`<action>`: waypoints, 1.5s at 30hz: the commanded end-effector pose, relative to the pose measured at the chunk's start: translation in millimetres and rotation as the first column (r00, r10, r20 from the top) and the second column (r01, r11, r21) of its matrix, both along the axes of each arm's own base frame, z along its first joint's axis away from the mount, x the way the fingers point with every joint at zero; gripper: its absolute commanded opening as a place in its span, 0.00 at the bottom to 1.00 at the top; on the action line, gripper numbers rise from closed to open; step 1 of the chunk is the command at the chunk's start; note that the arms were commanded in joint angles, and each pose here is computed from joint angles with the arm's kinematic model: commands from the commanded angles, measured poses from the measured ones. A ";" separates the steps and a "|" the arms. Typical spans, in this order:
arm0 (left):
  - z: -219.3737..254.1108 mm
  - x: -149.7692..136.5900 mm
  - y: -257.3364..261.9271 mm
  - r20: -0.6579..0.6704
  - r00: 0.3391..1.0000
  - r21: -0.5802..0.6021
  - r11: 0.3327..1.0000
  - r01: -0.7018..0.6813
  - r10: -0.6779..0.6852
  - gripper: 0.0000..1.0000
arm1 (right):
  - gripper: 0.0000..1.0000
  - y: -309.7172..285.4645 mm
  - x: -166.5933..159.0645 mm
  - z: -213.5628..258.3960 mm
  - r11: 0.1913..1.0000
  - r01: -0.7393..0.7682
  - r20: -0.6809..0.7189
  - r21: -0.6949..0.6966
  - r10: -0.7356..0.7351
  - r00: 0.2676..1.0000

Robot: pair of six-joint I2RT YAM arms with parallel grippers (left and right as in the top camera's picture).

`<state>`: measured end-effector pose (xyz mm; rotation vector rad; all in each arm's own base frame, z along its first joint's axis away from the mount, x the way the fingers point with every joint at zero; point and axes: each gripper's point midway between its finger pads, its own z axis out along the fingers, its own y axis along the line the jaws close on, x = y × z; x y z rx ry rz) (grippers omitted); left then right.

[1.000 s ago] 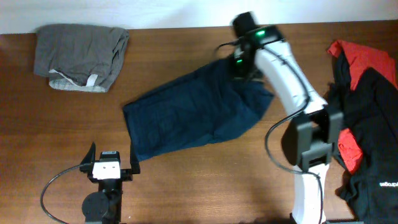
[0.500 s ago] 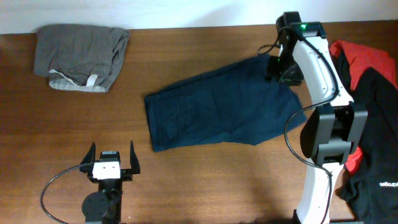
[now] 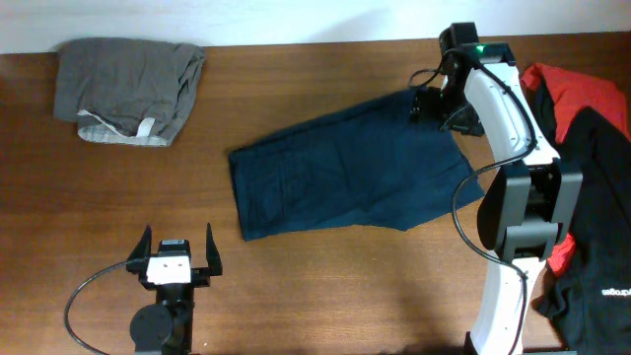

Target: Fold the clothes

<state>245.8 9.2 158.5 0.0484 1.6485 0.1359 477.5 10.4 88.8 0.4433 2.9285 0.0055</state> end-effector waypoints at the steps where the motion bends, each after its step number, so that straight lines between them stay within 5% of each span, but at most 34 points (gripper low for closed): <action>1: -0.6 0.1 -2.1 0.003 1.000 0.011 1.000 0.014 -0.014 0.99 | 0.99 7.8 6.7 -1.2 0.999 0.014 0.028 0.049 -0.015 1.000; 21: 0.9 0.1 0.2 0.009 1.000 0.013 1.000 0.001 -0.001 0.99 | 0.99 8.5 21.3 -1.3 0.999 0.013 0.088 0.052 -0.018 0.996; 33: 84.2 -7.3 -14.3 0.346 0.935 -0.033 0.995 0.097 -0.079 0.99 | 0.99 8.9 25.3 -0.2 0.999 0.008 0.105 0.052 -0.013 0.994; 45: 138.6 22.4 -14.9 0.308 0.948 -0.100 0.989 0.111 -0.076 0.99 | 0.99 9.1 29.3 0.7 0.999 0.007 0.121 0.053 -0.014 0.993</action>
